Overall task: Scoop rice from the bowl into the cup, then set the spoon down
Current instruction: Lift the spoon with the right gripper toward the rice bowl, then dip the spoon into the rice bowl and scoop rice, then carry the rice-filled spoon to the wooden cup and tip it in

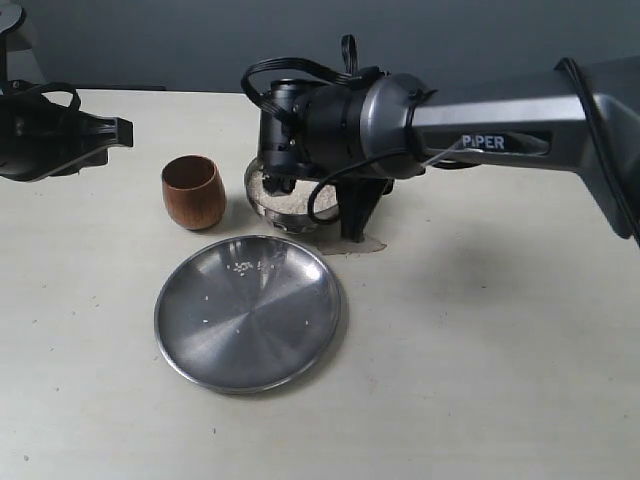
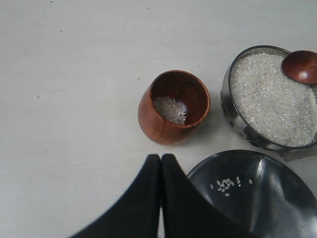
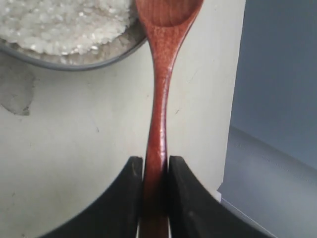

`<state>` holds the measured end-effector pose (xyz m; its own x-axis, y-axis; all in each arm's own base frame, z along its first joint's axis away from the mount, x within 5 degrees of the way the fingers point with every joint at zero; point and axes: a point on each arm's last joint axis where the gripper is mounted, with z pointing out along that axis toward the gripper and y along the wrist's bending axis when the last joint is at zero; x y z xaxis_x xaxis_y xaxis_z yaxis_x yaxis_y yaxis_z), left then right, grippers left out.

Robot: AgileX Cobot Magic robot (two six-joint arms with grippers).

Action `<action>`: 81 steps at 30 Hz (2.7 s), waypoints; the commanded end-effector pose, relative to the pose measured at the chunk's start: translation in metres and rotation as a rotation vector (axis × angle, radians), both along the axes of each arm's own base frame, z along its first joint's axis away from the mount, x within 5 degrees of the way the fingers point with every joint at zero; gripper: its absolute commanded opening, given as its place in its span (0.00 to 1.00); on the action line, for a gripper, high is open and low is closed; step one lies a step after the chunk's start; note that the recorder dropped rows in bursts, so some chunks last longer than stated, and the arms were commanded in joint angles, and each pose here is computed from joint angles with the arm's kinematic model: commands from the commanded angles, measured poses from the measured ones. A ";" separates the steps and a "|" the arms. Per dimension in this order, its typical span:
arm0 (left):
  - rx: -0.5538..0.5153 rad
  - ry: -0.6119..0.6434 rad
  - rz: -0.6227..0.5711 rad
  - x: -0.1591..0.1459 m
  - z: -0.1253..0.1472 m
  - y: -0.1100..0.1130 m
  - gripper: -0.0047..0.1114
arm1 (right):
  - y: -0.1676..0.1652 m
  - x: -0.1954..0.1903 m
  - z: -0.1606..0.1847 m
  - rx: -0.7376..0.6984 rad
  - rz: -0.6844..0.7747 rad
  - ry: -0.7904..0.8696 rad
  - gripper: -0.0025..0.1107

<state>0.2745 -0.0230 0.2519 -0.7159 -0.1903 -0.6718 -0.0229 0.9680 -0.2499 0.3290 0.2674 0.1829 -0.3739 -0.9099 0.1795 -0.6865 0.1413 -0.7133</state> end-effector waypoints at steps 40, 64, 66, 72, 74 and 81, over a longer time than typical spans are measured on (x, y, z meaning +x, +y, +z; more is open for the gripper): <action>0.004 -0.013 0.001 0.001 0.001 0.000 0.04 | 0.006 -0.007 0.014 0.708 -0.467 0.085 0.02; 0.004 -0.013 0.001 0.001 0.001 0.000 0.04 | 0.030 -0.010 0.037 0.918 -0.234 0.132 0.02; 0.004 -0.013 0.001 0.001 0.001 0.000 0.04 | 0.035 -0.012 0.037 0.917 -0.193 0.131 0.02; 0.004 -0.013 0.001 0.001 0.001 0.000 0.04 | 0.043 -0.010 0.036 0.957 -0.126 0.103 0.02; 0.004 -0.013 0.001 0.001 0.001 0.000 0.04 | 0.046 -0.008 0.033 0.948 -0.120 0.106 0.02; 0.004 -0.013 0.001 0.001 0.001 0.000 0.04 | 0.063 -0.008 0.023 0.865 -0.029 0.097 0.02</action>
<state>0.2745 -0.0230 0.2519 -0.7159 -0.1903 -0.6718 -0.0229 0.9680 -0.2499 0.3219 0.3215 0.2046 -0.4689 -0.6996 -0.5392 -0.7087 0.6624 -0.2430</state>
